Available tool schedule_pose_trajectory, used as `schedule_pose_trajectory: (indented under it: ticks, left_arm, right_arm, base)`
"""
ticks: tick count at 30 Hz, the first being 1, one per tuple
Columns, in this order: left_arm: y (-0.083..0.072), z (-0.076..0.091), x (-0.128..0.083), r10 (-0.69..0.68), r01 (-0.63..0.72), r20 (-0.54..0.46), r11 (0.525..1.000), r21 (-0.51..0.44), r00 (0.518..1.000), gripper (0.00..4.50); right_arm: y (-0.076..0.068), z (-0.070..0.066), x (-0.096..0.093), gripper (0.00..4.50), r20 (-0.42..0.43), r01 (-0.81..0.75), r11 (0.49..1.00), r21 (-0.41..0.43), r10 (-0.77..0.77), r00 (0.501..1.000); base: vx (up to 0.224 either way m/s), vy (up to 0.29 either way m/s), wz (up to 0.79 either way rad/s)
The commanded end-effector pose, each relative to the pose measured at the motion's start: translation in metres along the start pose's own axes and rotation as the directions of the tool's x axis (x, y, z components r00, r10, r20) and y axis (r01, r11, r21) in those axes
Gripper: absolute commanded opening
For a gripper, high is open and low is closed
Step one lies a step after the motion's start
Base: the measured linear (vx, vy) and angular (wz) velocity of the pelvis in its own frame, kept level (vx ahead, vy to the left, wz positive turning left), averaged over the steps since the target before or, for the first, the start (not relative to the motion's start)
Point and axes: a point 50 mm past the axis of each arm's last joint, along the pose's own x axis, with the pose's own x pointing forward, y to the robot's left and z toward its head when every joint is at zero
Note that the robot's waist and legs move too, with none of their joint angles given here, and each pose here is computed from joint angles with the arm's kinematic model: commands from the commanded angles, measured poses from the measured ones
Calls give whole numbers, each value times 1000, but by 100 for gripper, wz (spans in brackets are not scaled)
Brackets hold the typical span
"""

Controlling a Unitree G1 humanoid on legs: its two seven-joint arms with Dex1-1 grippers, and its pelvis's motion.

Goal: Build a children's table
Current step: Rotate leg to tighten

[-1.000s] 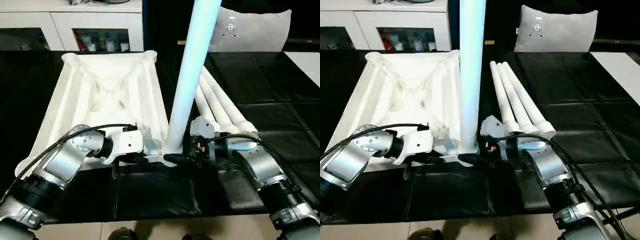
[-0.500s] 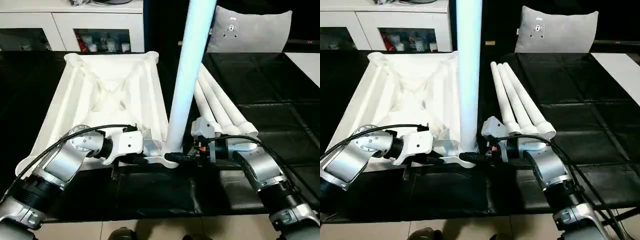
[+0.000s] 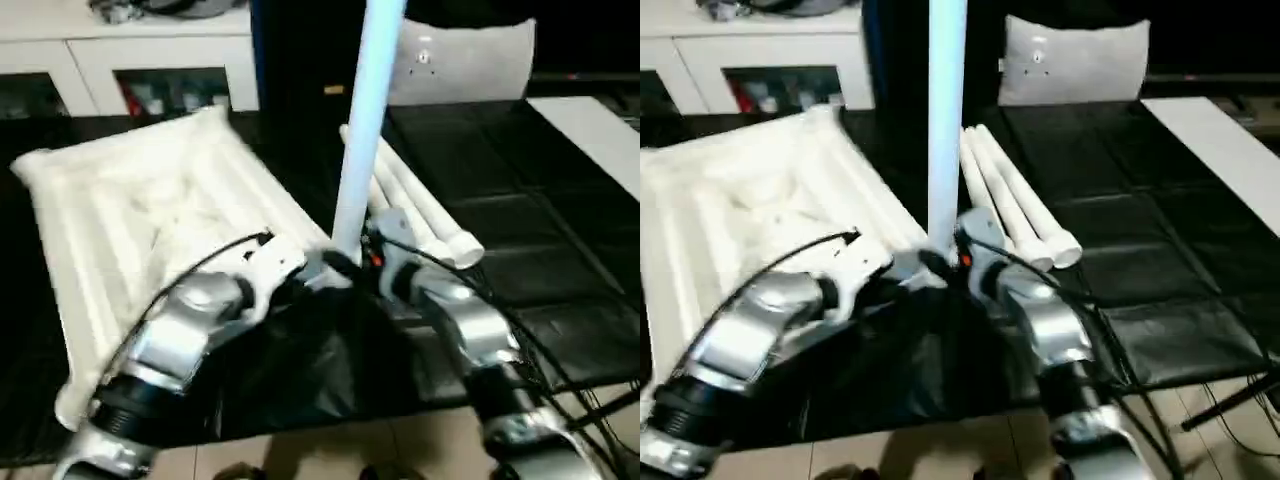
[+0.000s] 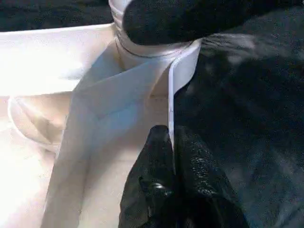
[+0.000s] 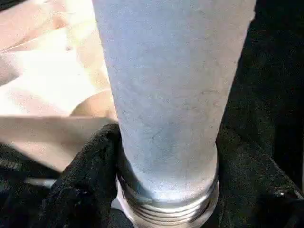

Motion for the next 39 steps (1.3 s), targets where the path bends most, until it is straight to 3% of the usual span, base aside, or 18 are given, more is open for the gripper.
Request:
schedule_pose_trajectory:
  ticks: [1, 2, 3, 5, 10, 16, 23, 27, 33, 39]
  left_arm:
    - [-24, 28, 9, -75, 71, 110, 996, 46, 991, 0]
    - [-27, 32, 10, -67, 62, 119, 997, 44, 991, 0]
    - [-28, 33, 10, -61, 56, 121, 997, 47, 991, 0]
    - [-26, 32, 10, -50, 43, 117, 997, 58, 992, 0]
    - [-16, 25, 5, -30, 22, 84, 995, 100, 996, 0]
    - [-4, 14, -4, -58, 50, 58, 990, 132, 997, 0]
    - [1, 3, -10, -164, 157, 16, 966, 203, 986, 0]
    - [2, -2, -14, -246, 242, -15, 936, 255, 969, 0]
    - [3, -1, -21, -391, 383, -50, 856, 346, 919, 0]
    - [3, -2, -23, -428, 426, -82, 823, 376, 900, 0]
  right_arm:
    - [34, -11, 16, 264, -47, -119, 991, 60, 122, 991]
    - [34, -9, 16, 320, -25, -123, 990, 72, 125, 992]
    - [34, -9, 16, 334, -17, -124, 989, 75, 126, 992]
    - [32, -9, 14, 335, -13, -112, 991, 73, 113, 993]
    - [25, -6, 7, 390, 21, -117, 992, 49, 116, 993]
    - [7, 2, -16, 444, 63, -175, 984, -24, 176, 982]
    - [-13, 3, -38, 444, 8, -221, 969, -106, 223, 975]
    - [-21, 8, -53, 444, -22, -305, 936, -177, 306, 952]
    - [-26, 13, -68, 444, -106, -436, 863, -256, 423, 900]
    - [-24, 11, -71, 444, -152, -496, 820, -288, 472, 868]
  base:
    - [0, 0, 0]
    - [0, 0, 0]
    - [0, 0, 0]
    - [0, 0, 0]
    - [0, 0, 0]
    - [0, 0, 0]
    - [0, 0, 0]
    - [0, 0, 0]
    - [0, 0, 0]
    - [0, 0, 0]
